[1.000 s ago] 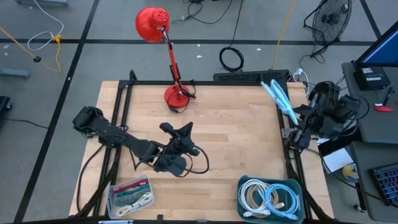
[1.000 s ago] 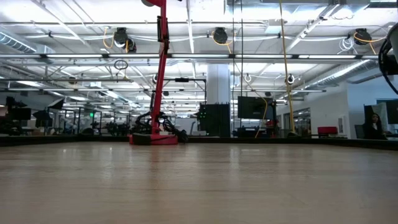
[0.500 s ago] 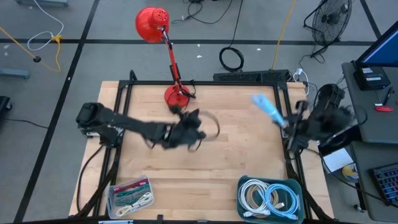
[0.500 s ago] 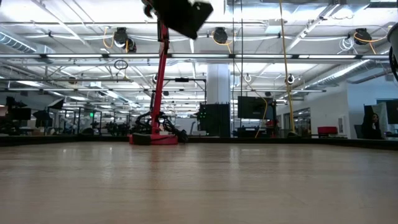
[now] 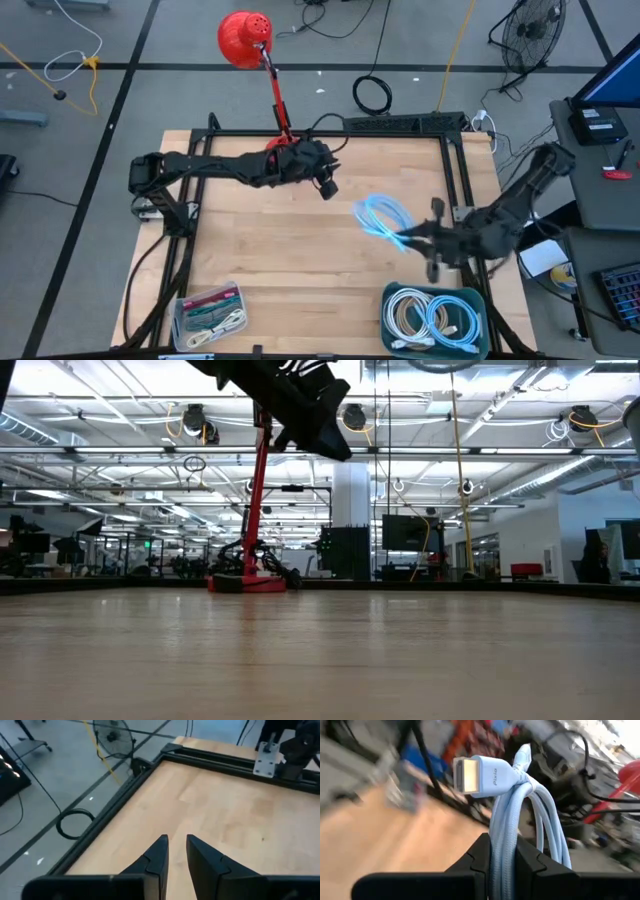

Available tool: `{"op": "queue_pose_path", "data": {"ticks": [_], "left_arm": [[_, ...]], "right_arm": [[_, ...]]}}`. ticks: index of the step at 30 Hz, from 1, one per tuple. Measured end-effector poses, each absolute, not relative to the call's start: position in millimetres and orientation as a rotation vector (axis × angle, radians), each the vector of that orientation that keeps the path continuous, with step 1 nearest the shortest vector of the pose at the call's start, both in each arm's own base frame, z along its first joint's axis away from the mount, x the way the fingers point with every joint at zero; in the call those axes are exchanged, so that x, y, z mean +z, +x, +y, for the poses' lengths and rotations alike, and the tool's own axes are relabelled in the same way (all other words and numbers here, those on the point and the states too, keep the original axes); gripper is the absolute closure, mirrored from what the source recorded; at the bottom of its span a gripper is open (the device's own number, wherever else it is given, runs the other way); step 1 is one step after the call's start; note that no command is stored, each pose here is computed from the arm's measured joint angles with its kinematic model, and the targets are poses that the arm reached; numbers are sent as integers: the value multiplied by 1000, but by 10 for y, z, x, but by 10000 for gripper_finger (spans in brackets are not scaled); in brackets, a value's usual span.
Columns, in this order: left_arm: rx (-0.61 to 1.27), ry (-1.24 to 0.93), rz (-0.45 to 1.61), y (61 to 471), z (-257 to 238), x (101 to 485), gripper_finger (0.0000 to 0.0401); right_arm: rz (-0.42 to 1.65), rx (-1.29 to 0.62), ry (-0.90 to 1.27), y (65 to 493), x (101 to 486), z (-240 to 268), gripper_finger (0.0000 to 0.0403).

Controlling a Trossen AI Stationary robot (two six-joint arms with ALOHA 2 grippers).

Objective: Pick & Place USB Port
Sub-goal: Put the blue charger cable into the blue bin

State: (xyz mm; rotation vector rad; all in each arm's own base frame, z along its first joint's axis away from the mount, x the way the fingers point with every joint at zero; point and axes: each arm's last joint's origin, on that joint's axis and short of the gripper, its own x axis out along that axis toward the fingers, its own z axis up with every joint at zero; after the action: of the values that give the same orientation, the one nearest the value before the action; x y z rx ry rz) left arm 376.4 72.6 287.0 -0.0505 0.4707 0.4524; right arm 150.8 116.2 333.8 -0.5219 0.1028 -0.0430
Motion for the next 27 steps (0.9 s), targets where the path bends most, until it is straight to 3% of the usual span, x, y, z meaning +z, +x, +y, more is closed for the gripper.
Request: {"op": "queue_pose_path", "data": {"ticks": [6,13,23,27], "left_arm": [[401,-34,492,3797,543,2839,331],[360,-5,582,3814,241,2721,331],[385,70,623,3845,-101,2601,332],[410,83,629,3841,-160,2577,332]], "right_arm": [[227,-134,-666,1946,3907,915,370],[177,-171,-501,1996,4260,3,370],[32,-261,-118,1547,4158,-1229,371],[-13,-357,238,1437,3872,-1644,371]]}}
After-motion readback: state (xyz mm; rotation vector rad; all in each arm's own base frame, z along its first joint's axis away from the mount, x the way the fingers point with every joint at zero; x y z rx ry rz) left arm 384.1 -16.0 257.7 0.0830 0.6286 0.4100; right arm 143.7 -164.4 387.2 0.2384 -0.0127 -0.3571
